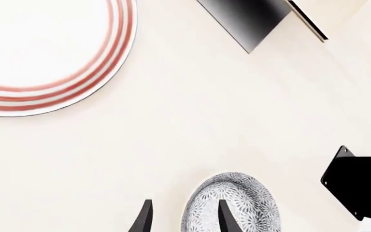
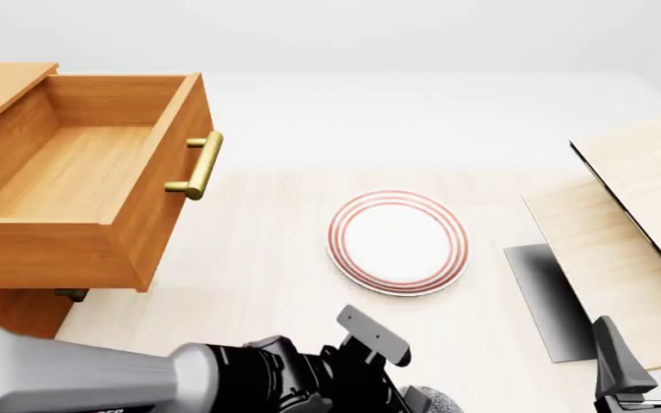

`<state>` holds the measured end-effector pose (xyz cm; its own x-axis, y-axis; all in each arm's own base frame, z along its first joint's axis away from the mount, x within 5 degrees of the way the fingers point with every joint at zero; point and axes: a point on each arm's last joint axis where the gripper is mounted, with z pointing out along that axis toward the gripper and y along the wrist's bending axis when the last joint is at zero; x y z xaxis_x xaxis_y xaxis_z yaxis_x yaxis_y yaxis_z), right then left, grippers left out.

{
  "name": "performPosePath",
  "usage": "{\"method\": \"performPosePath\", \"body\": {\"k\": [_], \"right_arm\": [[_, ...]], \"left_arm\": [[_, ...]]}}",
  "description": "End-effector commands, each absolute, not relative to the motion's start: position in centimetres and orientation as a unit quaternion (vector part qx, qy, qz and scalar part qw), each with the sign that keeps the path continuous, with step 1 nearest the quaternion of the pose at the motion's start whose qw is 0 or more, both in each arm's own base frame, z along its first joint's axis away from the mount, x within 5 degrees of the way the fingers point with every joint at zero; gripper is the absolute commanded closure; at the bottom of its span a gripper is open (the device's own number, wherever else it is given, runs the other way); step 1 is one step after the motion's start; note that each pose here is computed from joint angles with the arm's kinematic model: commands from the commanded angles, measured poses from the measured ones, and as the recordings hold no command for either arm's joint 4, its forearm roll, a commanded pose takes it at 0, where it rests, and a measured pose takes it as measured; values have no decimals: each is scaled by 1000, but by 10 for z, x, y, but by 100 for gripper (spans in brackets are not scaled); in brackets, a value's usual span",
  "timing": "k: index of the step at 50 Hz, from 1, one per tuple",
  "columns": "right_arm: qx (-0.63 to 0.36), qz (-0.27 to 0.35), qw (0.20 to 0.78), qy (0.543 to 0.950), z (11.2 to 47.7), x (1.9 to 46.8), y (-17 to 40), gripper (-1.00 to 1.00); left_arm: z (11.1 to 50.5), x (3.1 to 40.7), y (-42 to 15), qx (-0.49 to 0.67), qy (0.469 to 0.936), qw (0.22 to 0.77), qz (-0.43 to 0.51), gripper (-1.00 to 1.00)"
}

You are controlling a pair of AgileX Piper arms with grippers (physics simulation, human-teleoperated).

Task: Open the top drawer of the cabinet and put the bowl in it.

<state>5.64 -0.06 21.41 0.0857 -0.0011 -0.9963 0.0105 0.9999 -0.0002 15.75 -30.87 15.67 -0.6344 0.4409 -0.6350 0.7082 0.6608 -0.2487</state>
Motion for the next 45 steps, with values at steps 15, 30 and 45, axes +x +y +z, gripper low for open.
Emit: {"method": "performPosePath", "body": {"k": [15, 30, 45], "right_arm": [[3, -4, 737, 676, 214, 57, -1, -100], [3, -4, 737, 676, 214, 57, -1, -100], [3, -4, 737, 676, 214, 57, -1, -100]], "left_arm": [[138, 152, -316, 328, 874, 259, -248, -100], [133, 151, -319, 328, 876, 255, -247, -100], [131, 152, -317, 327, 877, 255, -245, -100]]}}
